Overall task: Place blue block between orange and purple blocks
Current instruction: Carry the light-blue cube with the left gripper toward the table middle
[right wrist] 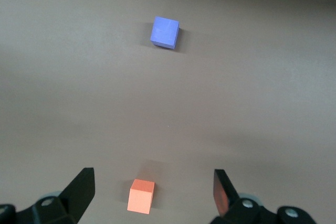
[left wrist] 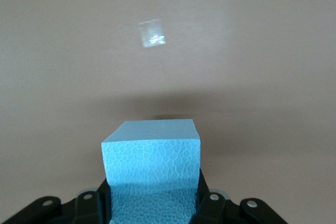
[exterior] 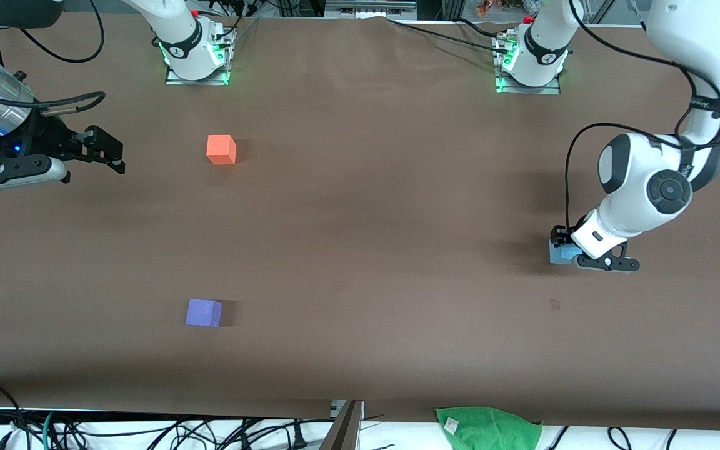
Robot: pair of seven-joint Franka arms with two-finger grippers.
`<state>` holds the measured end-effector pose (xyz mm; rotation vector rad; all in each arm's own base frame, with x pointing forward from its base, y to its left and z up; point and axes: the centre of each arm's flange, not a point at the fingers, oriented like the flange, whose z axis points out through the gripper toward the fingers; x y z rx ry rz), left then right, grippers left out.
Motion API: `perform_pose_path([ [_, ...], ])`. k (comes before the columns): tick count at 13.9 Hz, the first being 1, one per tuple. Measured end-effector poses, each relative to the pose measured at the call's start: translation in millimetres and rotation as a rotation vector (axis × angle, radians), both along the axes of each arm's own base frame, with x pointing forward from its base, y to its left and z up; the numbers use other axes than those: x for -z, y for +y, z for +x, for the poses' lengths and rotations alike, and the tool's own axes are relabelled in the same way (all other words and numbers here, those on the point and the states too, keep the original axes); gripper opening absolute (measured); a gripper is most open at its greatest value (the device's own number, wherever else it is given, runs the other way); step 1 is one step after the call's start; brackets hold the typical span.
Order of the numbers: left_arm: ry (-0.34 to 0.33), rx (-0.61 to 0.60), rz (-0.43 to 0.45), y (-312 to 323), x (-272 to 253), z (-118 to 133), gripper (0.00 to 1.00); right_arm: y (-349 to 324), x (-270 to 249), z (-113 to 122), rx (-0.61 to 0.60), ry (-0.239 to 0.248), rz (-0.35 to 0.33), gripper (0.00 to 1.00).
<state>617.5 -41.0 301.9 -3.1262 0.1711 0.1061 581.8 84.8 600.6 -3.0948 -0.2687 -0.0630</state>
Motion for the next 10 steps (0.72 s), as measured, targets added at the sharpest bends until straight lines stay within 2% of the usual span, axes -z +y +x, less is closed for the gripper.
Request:
perform_pose_path([
  [3,0.022,0.104,-0.024,-90.8,-48.3,3.5,0.54,0.0,0.1,0.1,0.000,0.000,0.000,1.00],
  [5,0.024,0.125,-0.028,-164.2,-63.6,-9.6,0.54,-0.1,0.1,0.1,0.000,0.000,0.000,1.00],
  [7,0.031,0.120,-0.025,-240.8,-56.9,-30.1,0.54,-0.2,0.1,0.1,0.000,0.000,0.000,1.00],
  [10,0.062,0.074,-0.023,-351.3,-17.1,-60.8,0.54,-0.3,0.2,0.1,0.000,0.000,0.000,1.00],
])
